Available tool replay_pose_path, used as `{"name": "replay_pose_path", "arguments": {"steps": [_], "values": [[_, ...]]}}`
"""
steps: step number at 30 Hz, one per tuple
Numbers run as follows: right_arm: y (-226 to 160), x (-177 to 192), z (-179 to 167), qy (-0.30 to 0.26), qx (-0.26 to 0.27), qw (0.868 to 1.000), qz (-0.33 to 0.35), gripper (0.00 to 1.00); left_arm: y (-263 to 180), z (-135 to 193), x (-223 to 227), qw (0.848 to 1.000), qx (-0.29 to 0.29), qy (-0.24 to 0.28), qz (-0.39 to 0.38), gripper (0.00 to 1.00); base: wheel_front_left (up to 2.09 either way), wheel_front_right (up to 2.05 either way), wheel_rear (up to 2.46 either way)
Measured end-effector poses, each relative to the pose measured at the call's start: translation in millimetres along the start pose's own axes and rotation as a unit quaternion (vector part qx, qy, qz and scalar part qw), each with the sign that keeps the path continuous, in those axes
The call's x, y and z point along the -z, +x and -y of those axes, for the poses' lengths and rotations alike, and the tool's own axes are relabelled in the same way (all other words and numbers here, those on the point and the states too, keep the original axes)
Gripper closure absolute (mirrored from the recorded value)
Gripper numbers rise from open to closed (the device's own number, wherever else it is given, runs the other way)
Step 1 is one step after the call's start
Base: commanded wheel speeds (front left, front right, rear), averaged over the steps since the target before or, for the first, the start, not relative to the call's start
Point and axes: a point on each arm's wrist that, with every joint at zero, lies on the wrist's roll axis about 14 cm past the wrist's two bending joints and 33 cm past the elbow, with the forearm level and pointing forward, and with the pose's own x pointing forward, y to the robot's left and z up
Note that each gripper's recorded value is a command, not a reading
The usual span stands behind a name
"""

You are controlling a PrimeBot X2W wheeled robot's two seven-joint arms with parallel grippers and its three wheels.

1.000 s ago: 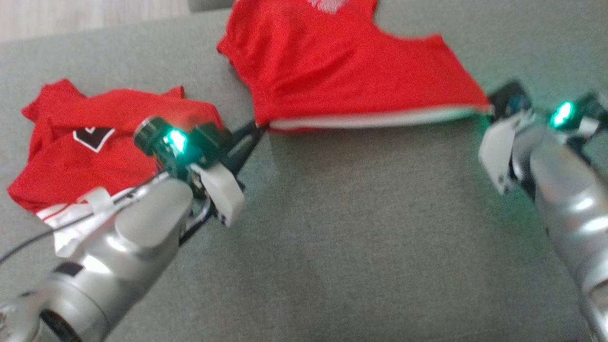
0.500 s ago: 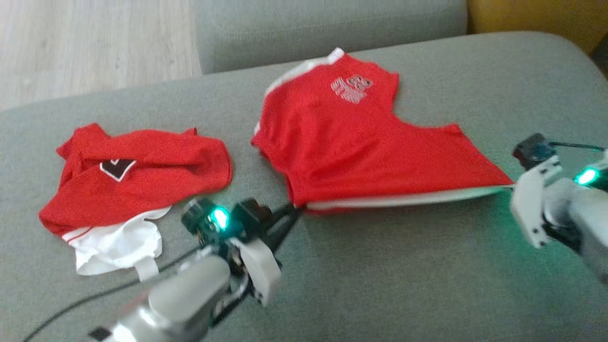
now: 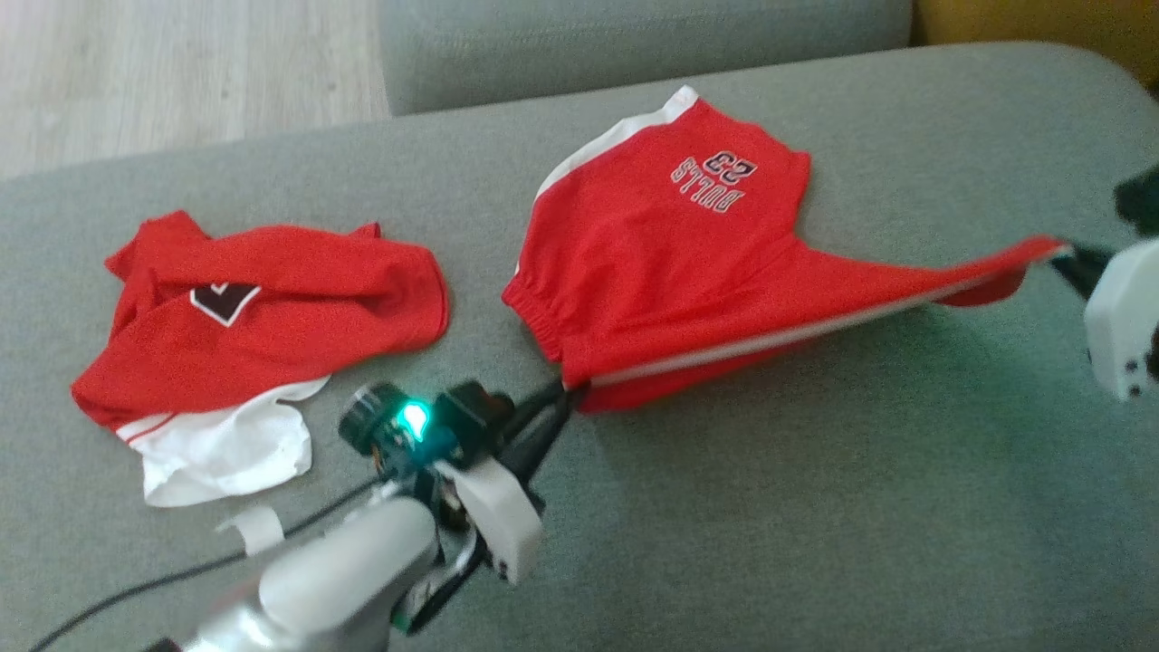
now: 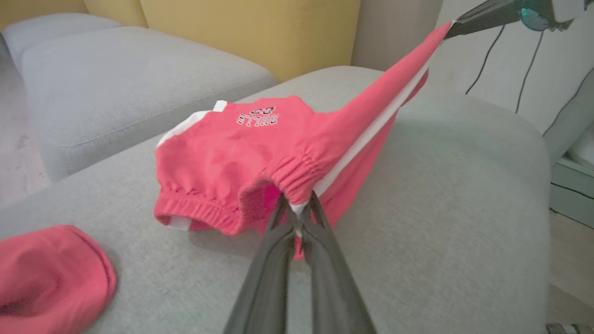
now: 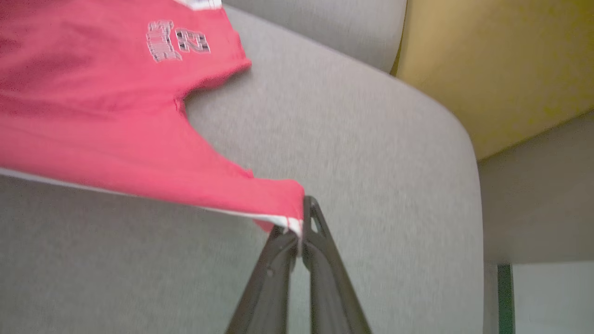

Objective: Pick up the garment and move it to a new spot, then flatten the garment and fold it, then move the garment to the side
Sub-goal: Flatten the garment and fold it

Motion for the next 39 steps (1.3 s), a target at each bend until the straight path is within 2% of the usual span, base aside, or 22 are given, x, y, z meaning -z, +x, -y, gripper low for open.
{"name": "replay_pose_path", "arguments": {"steps": [6, 10, 16, 26, 37, 38, 39], "values": [[28.9, -44.8, 0.1, 0.005, 0.008, 0.998, 0.063, 1.0, 10.7, -37.8, -18.1, 0.999, -0.036, -0.005, 0.024, 1.0, 0.0, 0.0, 0.0], [52.7, -89.7, 3.8, 0.001, 0.02, 0.994, 0.11, 1.0, 17.8, -62.6, -22.2, 0.998, -0.056, -0.009, 0.029, 1.0, 0.0, 0.0, 0.0], [99.6, -137.0, -8.2, -0.025, 0.017, 0.99, 0.137, 1.0, 27.7, -100.2, -21.4, 0.995, -0.095, -0.023, 0.033, 1.0, 0.0, 0.0, 0.0], [175.4, -151.5, -48.4, -0.053, -0.013, 0.991, 0.124, 1.0, 34.8, -129.4, 11.1, 0.99, -0.133, -0.051, 0.009, 1.0, 0.0, 0.0, 0.0], [222.0, -156.3, -66.7, -0.059, -0.027, 0.991, 0.121, 1.0, 46.3, -146.4, 31.8, 0.987, -0.144, -0.065, -0.004, 1.0, 0.0, 0.0, 0.0], [224.8, -157.0, -69.1, -0.059, -0.029, 0.99, 0.124, 0.16, 46.9, -147.7, 33.4, 0.987, -0.145, -0.065, -0.005, 1.0, 0.0, 0.0, 0.0], [227.3, -158.4, -70.5, -0.059, -0.03, 0.99, 0.128, 0.0, 47.7, -149.1, 34.9, 0.987, -0.147, -0.065, -0.007, 0.76, 0.0, 0.0, 0.0]]}}
